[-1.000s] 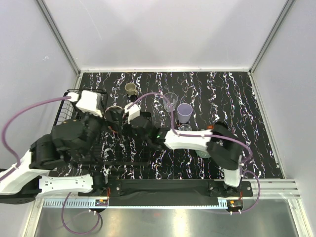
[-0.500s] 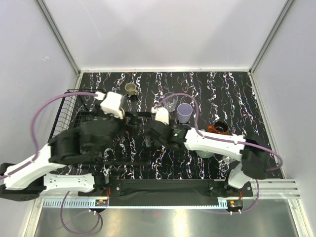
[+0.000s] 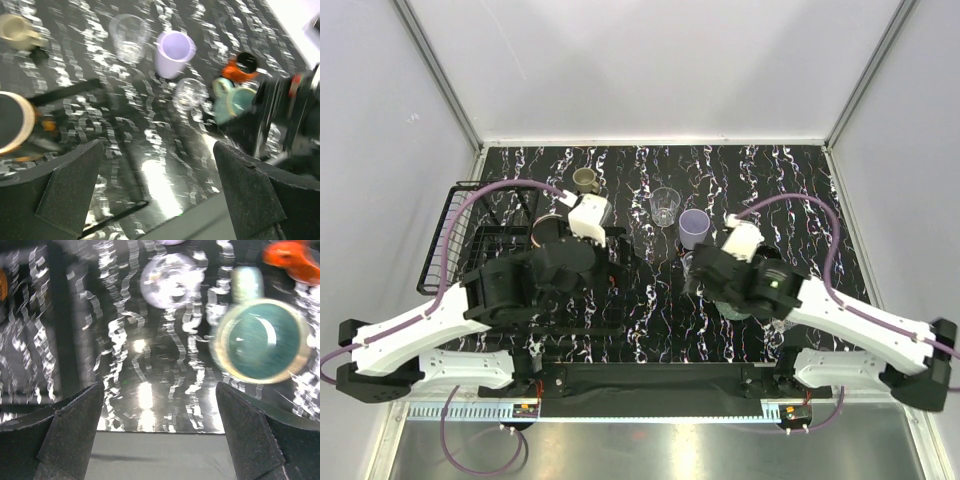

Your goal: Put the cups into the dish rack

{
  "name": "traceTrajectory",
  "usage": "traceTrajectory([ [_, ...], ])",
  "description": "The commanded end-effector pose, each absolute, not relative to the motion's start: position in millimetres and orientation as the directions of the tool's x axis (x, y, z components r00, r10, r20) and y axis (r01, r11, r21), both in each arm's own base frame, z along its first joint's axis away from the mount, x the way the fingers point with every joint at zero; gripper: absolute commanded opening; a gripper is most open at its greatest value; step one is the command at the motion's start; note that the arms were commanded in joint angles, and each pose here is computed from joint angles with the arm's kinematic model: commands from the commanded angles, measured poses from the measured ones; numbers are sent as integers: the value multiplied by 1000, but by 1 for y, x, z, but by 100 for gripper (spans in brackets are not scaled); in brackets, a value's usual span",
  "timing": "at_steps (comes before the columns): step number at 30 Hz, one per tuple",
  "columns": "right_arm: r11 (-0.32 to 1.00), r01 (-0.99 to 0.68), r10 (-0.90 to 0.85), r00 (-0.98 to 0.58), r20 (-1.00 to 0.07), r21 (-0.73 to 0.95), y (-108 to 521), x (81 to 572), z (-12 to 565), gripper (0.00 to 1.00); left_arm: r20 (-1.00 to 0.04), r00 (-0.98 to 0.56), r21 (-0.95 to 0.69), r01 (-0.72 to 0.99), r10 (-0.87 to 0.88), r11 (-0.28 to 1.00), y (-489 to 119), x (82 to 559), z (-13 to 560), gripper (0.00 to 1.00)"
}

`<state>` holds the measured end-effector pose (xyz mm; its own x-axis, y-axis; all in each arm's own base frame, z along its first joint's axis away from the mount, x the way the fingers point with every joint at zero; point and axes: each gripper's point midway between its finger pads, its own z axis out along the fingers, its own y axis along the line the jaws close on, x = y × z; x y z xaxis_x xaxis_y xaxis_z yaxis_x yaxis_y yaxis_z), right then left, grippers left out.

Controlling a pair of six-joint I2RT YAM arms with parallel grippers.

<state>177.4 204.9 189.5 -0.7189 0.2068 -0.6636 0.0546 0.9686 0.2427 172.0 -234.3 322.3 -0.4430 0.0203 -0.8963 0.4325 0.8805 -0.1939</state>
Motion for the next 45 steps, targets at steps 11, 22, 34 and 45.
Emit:
traceTrajectory([
  [11, 883, 461, 421, -705, -571, 82, 76, 173, 145, 100, -782, -620, -454, 490, -69, 744, -295, 143, 301, 99],
  [22, 841, 531, 495, -682, -538, 102, 62, 175, 130, 87, -699, -715, -485, 484, 10, 728, -319, 129, 275, 99],
  [34, 830, 550, 516, -695, -500, 93, 67, 172, 113, 79, -685, -728, -464, 479, 41, 745, -320, 130, 272, 99],
  [45, 842, 534, 511, -746, -428, 74, 79, 167, 80, 63, -678, -733, -473, 499, 62, 726, -327, 128, 271, 99],
])
